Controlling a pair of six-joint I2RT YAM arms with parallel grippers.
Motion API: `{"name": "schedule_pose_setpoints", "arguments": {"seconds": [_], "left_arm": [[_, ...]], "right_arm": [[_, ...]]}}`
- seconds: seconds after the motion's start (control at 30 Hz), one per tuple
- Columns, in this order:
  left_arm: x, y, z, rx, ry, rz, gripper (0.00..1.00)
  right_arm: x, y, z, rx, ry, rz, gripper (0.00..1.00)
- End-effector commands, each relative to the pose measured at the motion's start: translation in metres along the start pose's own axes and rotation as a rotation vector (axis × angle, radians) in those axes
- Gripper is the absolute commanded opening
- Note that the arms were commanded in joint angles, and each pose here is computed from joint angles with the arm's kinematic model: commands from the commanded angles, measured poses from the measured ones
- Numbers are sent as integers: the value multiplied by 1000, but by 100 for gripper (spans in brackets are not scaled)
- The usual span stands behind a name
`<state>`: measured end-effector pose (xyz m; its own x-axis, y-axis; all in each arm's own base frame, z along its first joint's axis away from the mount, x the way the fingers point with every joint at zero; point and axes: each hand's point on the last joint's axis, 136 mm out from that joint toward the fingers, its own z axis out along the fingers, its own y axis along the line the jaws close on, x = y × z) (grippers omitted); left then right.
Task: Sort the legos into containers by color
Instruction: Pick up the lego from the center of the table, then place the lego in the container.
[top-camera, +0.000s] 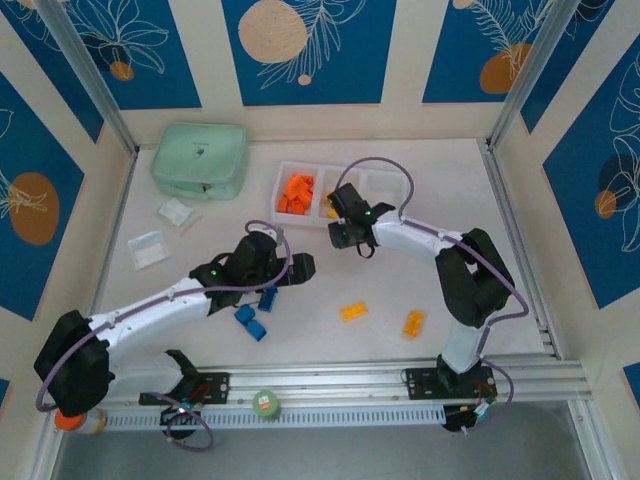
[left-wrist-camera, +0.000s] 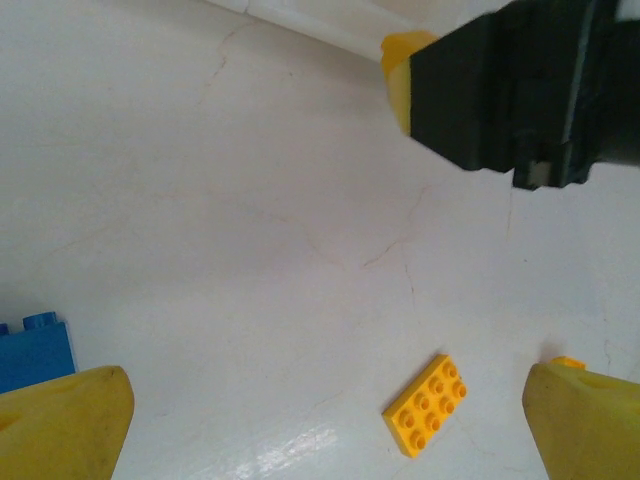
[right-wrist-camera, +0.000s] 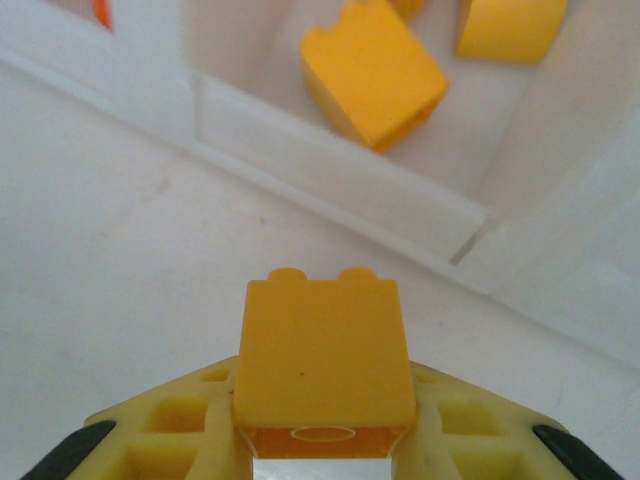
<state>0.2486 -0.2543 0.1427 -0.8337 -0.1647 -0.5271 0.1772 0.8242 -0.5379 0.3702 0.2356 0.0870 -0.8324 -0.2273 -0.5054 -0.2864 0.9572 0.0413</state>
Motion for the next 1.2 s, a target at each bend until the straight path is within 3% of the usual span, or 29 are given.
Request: {"name": "schedule_pose_setpoints", "arguments": {"seconds": [0.0,0.5,0.63,0.87,1.17], "left_arm": [[-21,-9,-12,1,-50,32,99],[-41,2,-12,-11,-79,-5,99],[-45,8,-11,-38,-74,-7,99],[-49,6,-14,-39,-73,10,99],[-48,1,-23,-17,-67,21,99]], "right_arm": [[-27,1,-16,-33,-28,52,28],[-122,-29,42,83,-61,131,29],[-131,-31,53,59,-48,144,37],[-135,-20,31,8,-73,123,50],[-111,1,-24,-85,-115,104,58]]}}
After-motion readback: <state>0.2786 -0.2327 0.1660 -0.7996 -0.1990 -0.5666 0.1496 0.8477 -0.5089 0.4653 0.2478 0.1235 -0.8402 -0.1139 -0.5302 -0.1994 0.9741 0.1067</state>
